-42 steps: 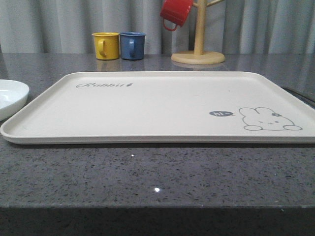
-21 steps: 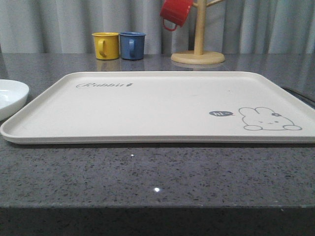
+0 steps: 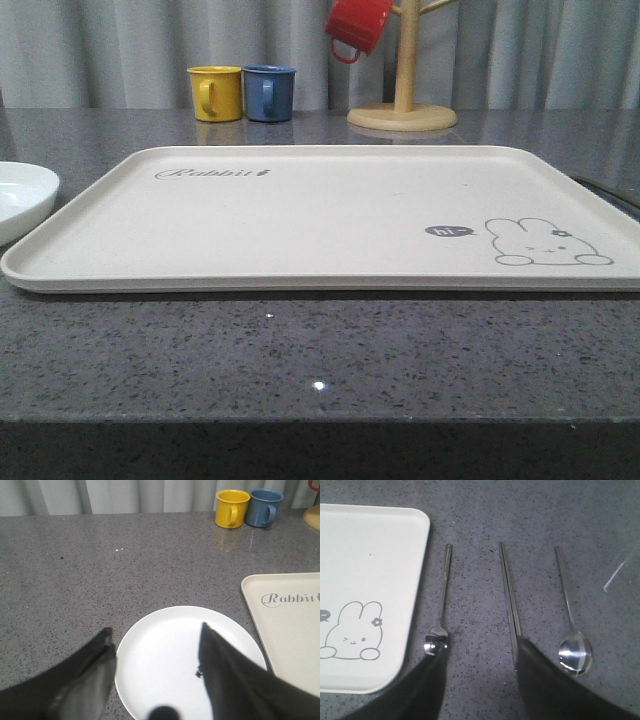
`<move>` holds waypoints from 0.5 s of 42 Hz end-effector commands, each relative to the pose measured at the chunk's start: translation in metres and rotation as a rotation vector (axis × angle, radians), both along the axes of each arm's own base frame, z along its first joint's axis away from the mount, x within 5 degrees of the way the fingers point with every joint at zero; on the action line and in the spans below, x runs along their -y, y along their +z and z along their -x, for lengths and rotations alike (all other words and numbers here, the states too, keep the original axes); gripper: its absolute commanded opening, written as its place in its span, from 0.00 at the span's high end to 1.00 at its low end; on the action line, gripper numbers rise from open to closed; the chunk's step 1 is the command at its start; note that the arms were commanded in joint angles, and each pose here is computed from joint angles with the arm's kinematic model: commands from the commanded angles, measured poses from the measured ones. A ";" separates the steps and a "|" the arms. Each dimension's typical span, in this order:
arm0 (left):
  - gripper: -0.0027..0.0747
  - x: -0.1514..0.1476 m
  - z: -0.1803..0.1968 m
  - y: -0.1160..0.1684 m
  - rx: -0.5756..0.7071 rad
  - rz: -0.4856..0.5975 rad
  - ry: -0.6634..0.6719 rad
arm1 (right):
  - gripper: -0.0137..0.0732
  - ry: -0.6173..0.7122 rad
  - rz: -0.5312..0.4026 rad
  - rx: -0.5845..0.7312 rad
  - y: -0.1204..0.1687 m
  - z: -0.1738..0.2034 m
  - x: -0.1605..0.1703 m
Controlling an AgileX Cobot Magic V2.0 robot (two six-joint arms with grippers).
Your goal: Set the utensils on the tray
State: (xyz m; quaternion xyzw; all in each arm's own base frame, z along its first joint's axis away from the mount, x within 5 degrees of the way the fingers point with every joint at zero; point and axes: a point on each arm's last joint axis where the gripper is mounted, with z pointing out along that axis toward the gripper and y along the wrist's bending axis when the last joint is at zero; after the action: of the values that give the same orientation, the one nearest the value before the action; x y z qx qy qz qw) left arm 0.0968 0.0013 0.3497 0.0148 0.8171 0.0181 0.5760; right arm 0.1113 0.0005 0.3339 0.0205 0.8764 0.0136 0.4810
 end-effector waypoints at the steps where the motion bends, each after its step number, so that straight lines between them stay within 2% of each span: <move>1: 0.29 0.000 -0.003 0.014 0.085 -0.003 0.002 | 0.23 -0.006 0.023 0.085 0.014 -0.003 0.002; 14: 0.37 0.000 -0.003 0.014 0.085 -0.003 0.002 | 0.23 -0.006 0.023 0.085 0.014 -0.003 0.002; 21: 0.41 0.003 -0.004 0.016 0.113 0.069 -0.013 | 0.23 -0.006 0.023 0.085 0.014 -0.003 0.002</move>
State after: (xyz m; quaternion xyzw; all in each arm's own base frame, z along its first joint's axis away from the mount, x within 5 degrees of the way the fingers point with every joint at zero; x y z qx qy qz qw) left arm 0.0970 0.0002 0.3503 0.0109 0.8151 0.0081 0.5791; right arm 0.1112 0.0001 0.3338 0.0210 0.8770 0.0112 0.4800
